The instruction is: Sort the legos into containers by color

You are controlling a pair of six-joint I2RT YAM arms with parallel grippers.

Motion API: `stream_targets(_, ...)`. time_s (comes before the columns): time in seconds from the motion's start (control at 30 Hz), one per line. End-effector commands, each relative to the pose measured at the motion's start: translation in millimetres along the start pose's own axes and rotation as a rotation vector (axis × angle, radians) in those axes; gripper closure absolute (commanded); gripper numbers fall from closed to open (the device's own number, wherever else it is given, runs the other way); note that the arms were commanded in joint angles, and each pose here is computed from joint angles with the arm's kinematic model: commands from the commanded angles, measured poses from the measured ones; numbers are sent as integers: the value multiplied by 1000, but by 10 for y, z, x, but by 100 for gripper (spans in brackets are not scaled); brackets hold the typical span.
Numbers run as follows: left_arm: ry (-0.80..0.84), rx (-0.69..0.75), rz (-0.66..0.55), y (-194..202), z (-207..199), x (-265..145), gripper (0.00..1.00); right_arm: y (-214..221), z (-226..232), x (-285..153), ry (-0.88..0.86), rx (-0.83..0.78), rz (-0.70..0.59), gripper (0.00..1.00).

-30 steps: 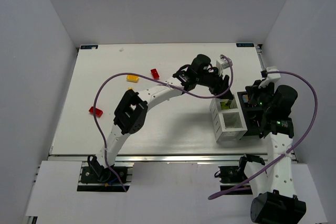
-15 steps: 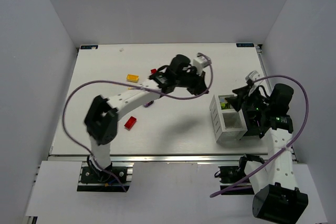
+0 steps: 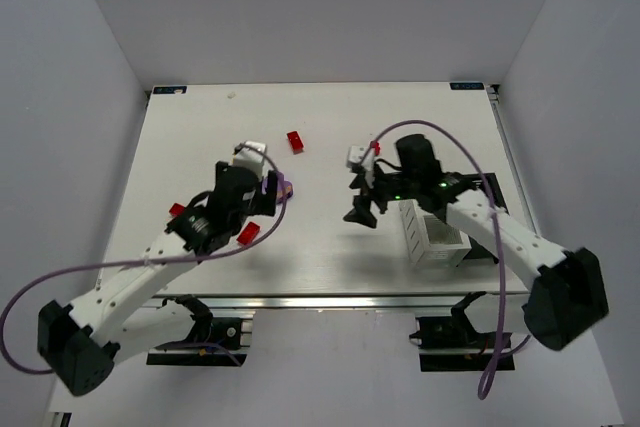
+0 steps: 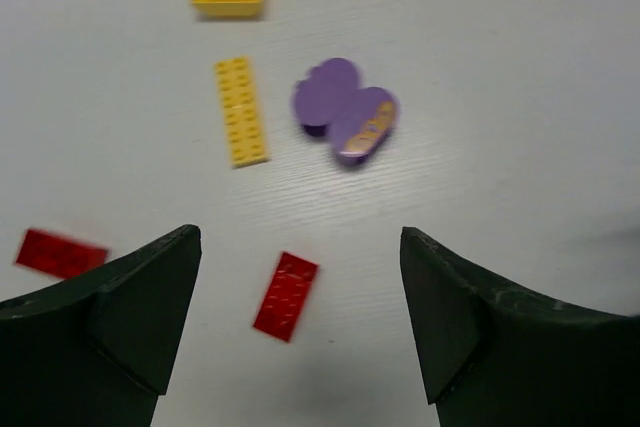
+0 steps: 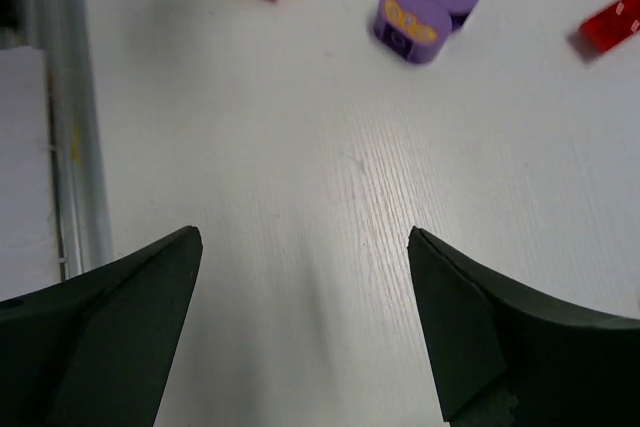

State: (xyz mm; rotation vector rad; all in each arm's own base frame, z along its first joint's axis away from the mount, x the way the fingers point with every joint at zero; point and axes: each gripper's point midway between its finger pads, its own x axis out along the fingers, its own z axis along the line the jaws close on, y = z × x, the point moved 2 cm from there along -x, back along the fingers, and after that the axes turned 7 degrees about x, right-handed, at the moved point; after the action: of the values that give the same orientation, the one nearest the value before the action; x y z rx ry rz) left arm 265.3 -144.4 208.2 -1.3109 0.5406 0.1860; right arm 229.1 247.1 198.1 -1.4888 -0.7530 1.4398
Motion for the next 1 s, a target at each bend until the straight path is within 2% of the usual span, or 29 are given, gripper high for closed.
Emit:
stream_targets(0.0,-327,-87,-124,22,673,-372,9,-123,-404,318,280,22,116,11)
stream_targets(0.03,-349,-112,-155,8,736,-444,7,-44,-433,538,299,92,151,11)
stream_targets(0.07,-383,-142,-197,-8,835,-558,7,-235,-505,636,349,99,133,11)
stream_targets(0.1,-402,-160,-219,-35,886,-616,7,-86,-487,740,348,153,175,11)
stream_targets(0.17,-438,-181,-235,-7,956,-671,7,-178,-510,1024,331,268,170,11)
stream_targets(0.37,-531,-245,-285,-1,1148,-861,7,-248,-485,1678,308,442,172,11)
stream_targets(0.53,-536,-310,-381,-34,1260,-1062,7,-210,-534,2044,357,436,182,11)
stream_targets(0.67,-532,-315,-393,-35,1267,-1081,7,-275,-586,2251,374,429,193,11)
stream_targets(0.73,-529,-308,-387,-34,1257,-1068,7,-105,-617,2345,396,444,244,11)
stream_targets(0.97,-492,-287,-375,-56,1185,-1003,7,20,-878,2375,572,408,245,11)
